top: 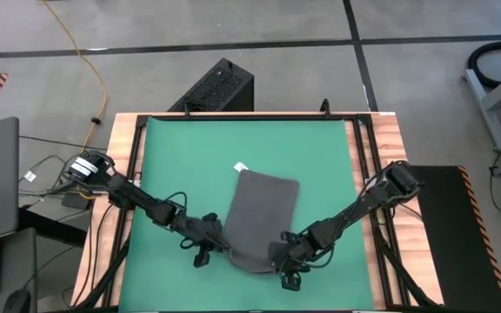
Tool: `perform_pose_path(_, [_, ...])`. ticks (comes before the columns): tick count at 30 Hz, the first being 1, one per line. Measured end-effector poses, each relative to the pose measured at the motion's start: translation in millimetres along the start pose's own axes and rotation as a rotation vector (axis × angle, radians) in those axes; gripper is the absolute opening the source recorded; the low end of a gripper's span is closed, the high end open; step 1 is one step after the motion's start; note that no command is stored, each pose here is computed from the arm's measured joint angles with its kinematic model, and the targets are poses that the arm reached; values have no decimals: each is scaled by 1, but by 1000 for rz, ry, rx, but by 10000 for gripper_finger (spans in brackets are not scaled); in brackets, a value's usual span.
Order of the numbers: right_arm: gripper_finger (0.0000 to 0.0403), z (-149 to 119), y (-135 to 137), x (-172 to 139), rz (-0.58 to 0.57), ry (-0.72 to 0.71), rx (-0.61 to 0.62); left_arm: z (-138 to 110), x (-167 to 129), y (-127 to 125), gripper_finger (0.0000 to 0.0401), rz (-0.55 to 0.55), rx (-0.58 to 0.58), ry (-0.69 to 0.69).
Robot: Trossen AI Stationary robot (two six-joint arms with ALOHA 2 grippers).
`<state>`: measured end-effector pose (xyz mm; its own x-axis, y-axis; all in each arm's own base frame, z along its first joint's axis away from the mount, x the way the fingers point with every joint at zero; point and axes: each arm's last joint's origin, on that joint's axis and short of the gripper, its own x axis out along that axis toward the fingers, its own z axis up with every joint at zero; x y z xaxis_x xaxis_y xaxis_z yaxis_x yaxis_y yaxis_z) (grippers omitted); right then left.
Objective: Roll towel
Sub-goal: Roll the gray towel
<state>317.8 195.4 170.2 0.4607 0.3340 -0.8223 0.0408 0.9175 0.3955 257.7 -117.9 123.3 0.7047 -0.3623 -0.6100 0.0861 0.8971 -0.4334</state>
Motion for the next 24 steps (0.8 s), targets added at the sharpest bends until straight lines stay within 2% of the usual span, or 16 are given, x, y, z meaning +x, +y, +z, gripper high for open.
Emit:
perform_pose_path(4, [8,-9,-6,3,-33,-6,127,2,0,1,0,-43,-47,20])
perform_pose_path(9, [8,-4,3,-5,49,-78,160,5,-3,1,0,-87,-87,20])
perform_pose_path(16, [8,-8,-5,-11,-37,-32,279,13,-13,2,0,-59,-105,-12])
perform_pose_path(20, [8,-7,-5,-12,-32,-37,306,14,-13,5,0,-61,-131,-2])
perform_pose_path(24, [8,-7,-6,-14,-37,-37,400,16,-13,9,0,-75,-171,8])
